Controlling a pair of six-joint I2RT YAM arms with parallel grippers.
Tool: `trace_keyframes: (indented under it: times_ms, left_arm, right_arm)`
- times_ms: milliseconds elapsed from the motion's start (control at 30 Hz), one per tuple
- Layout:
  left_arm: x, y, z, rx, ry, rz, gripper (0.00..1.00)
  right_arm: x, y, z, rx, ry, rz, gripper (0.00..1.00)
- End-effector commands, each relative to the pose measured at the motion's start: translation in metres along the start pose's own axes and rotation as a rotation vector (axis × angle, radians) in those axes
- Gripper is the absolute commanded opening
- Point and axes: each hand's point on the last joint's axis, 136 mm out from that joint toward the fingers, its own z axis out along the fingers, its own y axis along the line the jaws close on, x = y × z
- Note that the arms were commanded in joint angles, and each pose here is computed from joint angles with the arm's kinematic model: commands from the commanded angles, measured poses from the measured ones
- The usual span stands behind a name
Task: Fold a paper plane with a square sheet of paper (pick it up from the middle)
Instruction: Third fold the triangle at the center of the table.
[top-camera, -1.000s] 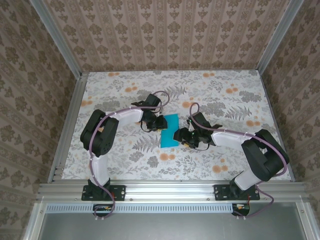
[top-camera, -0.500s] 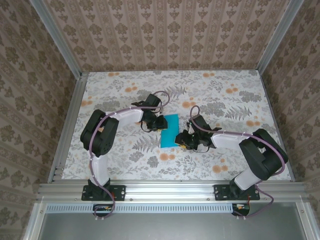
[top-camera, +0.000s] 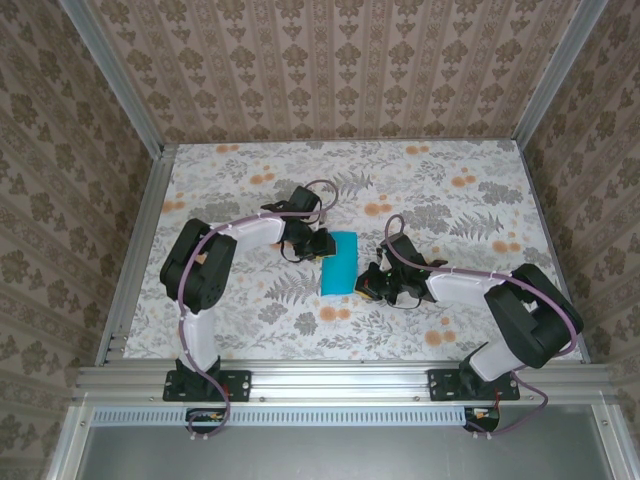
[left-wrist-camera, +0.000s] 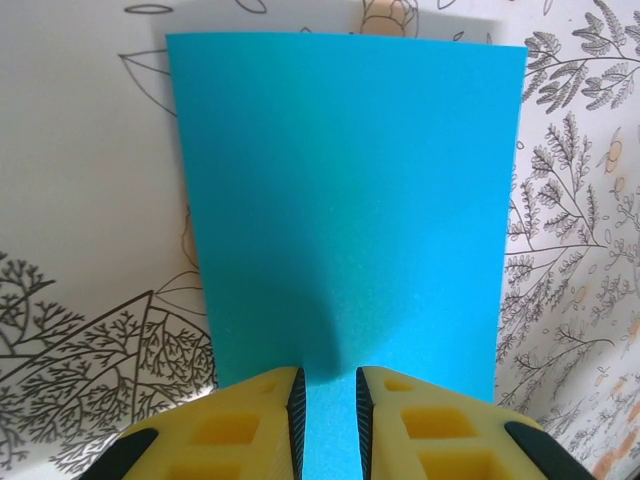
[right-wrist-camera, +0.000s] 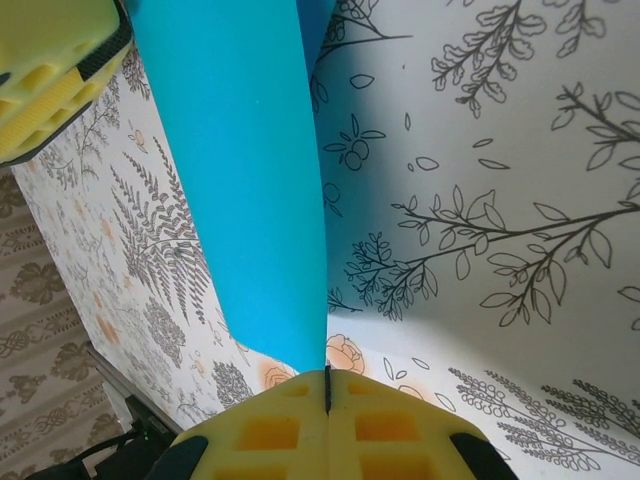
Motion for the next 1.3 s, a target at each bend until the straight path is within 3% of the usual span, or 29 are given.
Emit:
trace_keyframes:
  times_ms: [0, 233, 667, 1267]
  left_arm:
    - [-0.002, -0.004, 0.001, 0.027, 0.01, 0.001, 0.24]
    - [-0.001, -0.001, 0.009, 0.02, 0.034, 0.003, 0.24]
    - [0.006, 0.012, 0.018, -0.02, 0.063, -0.009, 0.24]
    - [-0.008, 0.006, -0.01, -0.015, -0.014, 0.001, 0.24]
  right_arm:
    - [0.003, 0.002, -0.005, 0.008, 0.002, 0.0, 0.0]
    - [0.001, 0.001, -0.012, 0.057, -0.006, -0.025, 0.0]
    - [-0.018, 0.032, -0.006, -0.005, -0.035, -0.076, 0.0]
    - [-0.045, 0.045, 0.022, -0.005, -0.057, -0.129, 0.0]
